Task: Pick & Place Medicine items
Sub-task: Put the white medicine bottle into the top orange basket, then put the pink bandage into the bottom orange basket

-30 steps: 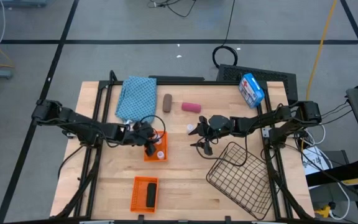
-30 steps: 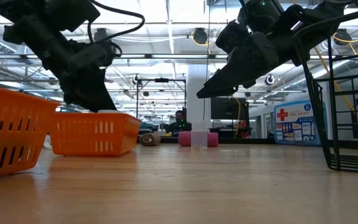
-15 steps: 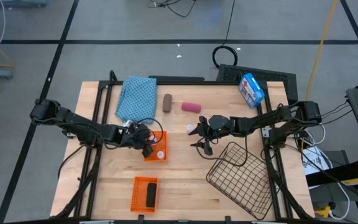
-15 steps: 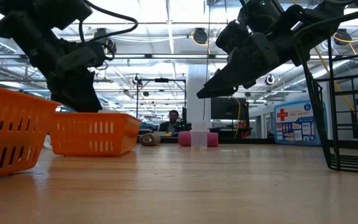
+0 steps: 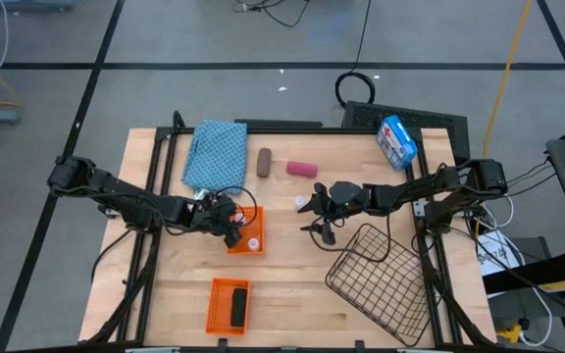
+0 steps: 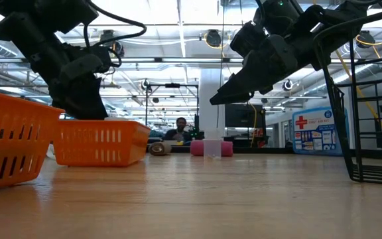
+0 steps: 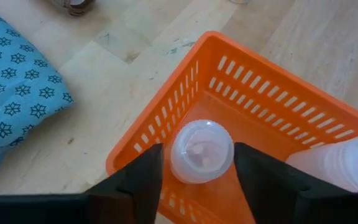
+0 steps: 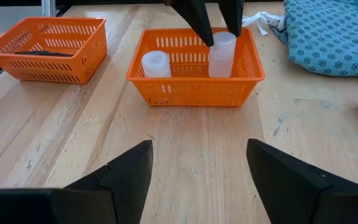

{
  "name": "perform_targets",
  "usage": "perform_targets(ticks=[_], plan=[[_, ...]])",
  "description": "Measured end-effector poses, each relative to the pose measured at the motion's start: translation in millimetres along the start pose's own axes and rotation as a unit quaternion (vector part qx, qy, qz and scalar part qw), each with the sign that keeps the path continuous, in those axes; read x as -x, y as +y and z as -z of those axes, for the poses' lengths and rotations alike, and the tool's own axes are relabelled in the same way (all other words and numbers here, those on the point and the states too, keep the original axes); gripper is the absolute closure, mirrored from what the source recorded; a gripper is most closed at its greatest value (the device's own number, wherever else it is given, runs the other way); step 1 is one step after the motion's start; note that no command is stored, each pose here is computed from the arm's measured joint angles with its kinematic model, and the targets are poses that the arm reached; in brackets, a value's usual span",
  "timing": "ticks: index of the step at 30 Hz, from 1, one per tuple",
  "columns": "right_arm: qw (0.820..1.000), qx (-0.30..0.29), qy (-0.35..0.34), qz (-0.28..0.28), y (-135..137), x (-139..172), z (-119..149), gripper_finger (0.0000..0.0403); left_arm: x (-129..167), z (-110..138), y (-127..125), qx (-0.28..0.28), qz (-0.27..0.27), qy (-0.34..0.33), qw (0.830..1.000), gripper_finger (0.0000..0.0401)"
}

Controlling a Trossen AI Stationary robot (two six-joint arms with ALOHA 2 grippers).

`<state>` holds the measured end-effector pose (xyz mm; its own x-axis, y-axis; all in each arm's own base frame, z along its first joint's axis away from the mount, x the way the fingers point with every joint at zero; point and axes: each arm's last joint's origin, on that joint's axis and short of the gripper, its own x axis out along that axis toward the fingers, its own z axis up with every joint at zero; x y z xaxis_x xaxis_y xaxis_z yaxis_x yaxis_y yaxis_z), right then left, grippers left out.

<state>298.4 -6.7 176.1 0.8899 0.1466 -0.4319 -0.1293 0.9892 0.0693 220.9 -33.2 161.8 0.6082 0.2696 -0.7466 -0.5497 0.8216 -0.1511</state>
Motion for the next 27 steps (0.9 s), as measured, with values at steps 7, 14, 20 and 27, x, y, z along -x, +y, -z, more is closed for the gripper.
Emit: perform_targets(ticks=[7,14,20,27], plan=[[1.0,0.0,0.0,0.0,0.0,0.0,0.0,0.0151,0.8,-0.1,-0.7,0.0,0.013,0.007,1.0,0.0149],[1.0,0.0,0.0,0.0,0.0,0.0,0.1,0.0151,14.9,-13.3,1.5,0.011,0.042,-0.017,0.999,0.0141],[1.0,0.0,0.001,0.0,0.0,0.0,0.3,0.0151,40.6,-30.6,13.3,0.024,0.068,-0.077,0.994,0.014],[1.0,0.007,0.012,0.001,-0.5,0.3,2.3,0.0151,88.3,-47.4,35.3,0.03,0.107,-0.184,0.977,0.0139]])
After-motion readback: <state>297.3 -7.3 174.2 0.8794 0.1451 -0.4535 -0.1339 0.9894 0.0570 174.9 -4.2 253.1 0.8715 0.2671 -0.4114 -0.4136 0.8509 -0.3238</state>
